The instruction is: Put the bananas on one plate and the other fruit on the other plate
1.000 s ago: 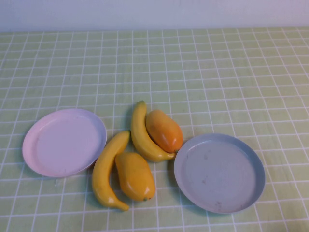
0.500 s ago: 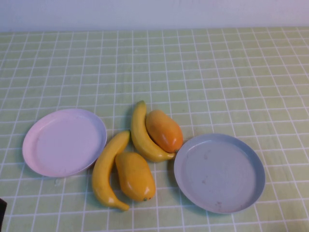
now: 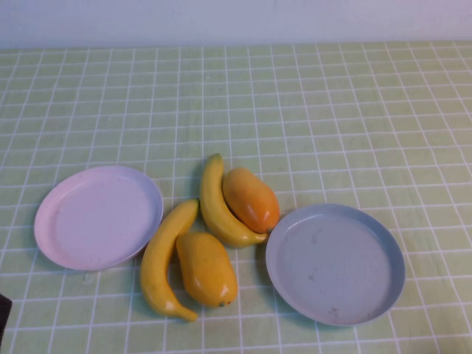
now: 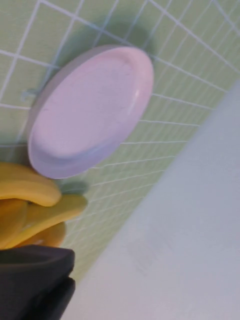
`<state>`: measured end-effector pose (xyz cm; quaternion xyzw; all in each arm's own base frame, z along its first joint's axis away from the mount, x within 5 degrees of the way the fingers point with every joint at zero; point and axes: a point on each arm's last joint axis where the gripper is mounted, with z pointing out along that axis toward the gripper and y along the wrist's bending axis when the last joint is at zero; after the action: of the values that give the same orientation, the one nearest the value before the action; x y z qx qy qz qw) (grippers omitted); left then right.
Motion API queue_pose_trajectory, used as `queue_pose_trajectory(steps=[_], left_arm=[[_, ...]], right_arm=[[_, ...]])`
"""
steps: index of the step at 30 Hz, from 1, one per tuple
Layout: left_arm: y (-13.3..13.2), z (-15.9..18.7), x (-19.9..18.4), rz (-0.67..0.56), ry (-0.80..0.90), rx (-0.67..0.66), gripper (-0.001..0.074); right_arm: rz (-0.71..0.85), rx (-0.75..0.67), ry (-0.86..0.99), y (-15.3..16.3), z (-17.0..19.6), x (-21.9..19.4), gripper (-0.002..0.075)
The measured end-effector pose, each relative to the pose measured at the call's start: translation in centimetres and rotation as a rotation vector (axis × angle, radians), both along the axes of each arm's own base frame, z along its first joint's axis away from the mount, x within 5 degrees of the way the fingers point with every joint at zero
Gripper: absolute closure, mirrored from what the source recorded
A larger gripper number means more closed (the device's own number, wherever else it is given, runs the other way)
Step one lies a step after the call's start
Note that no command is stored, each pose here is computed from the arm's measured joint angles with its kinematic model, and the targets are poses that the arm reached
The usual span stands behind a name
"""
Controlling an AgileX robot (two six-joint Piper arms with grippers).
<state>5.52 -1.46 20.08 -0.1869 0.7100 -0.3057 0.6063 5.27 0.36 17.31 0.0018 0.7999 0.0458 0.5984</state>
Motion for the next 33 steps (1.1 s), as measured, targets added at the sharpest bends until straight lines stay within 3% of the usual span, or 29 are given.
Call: queue_pose_trajectory(steps=[7,11,23,27,33], left_arm=[[-1.5,4.4,1.4,-0.162,0.296,0.107,0.0735],[-2.2,6.5,3.0,-0.284,0.410,0.275,0.0735],[-4.0,8.6,10.9,-0.533,0.736,0.478,0.0735],[-6.2,8.8,13.3,-0.612,0.772,0.567,0.0735],[-11.7,8.9,15.6,-0.694,0.808,0.682,0.0735]], right_arm=[[0.000,0.000,0.000,0.0,0.0,0.0,0.0741],[0.000,0.000,0.000,0.0,0.0,0.0,0.0741],[0.000,0.000,0.000,0.0,0.0,0.0,0.0741],[0.000,0.000,0.000,0.0,0.0,0.0,0.0741],[0.000,0.000,0.000,0.0,0.0,0.0,0.0741]])
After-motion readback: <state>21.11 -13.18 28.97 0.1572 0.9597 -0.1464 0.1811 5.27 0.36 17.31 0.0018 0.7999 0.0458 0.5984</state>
